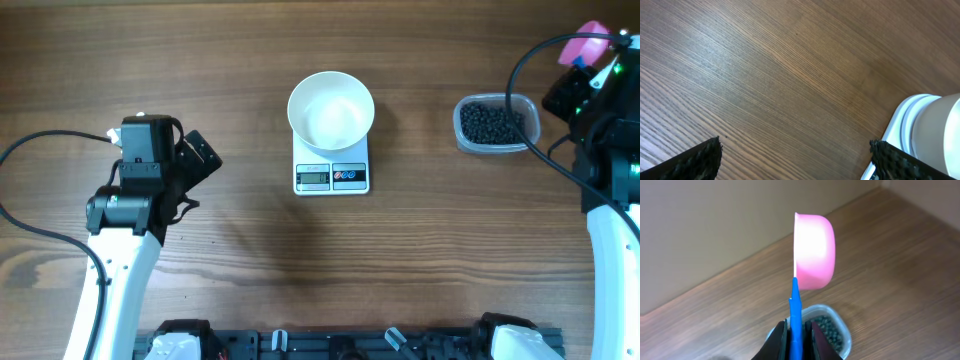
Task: Scoop item into bowl and weigh 150g on scale
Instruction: 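Move the left gripper toward the scale front beside the bowl, then lower the pink scoop with the right gripper into the bean tub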
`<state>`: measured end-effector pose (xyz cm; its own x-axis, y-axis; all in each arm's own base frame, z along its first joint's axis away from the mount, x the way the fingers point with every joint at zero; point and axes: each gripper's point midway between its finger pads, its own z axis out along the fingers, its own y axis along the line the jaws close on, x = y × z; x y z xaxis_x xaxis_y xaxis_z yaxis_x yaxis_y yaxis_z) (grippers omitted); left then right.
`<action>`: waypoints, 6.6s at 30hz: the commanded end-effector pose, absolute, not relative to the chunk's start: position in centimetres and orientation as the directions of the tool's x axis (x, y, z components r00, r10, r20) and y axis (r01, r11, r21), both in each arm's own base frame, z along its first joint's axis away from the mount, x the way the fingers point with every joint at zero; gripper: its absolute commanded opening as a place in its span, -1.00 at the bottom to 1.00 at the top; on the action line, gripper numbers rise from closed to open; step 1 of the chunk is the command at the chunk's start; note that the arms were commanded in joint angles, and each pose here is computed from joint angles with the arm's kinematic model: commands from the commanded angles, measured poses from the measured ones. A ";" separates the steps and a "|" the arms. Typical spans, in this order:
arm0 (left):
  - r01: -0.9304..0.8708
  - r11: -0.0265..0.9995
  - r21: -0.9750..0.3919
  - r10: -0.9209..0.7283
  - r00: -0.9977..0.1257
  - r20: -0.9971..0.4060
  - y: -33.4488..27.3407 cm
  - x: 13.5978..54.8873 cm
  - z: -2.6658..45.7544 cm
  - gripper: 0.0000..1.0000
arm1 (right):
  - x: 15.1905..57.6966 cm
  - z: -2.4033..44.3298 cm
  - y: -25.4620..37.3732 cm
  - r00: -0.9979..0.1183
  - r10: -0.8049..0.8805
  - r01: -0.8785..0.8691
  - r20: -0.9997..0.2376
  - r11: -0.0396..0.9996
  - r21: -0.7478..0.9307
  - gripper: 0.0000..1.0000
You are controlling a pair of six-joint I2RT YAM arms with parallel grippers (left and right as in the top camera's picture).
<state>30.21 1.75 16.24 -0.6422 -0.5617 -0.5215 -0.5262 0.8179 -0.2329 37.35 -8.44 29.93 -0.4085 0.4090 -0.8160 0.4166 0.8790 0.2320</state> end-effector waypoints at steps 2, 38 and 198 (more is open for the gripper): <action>-0.510 0.827 -0.238 -0.550 -0.644 -0.531 1.7 30.7 16.2 1.00 | 37.8 30.8 -7.2 -0.419 0.401 0.345 -0.814 0.900 0.266 -0.91; 0.412 0.902 -0.126 0.274 -0.775 -0.570 -15.6 26.7 16.3 1.00 | 36.7 28.9 -2.2 -0.582 0.368 0.133 -0.725 0.923 0.362 -0.91; 0.550 0.823 -0.144 0.333 -0.671 -0.663 -16.0 28.5 16.5 1.00 | 36.4 17.3 -7.1 -0.867 0.067 0.113 -0.493 0.992 -0.064 -0.91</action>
<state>28.71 -15.79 16.97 -0.6721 0.3148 -0.6703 0.5342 0.8329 -0.1445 35.75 -6.51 17.79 -0.8524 0.1270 -0.5072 0.1567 0.9875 -0.0159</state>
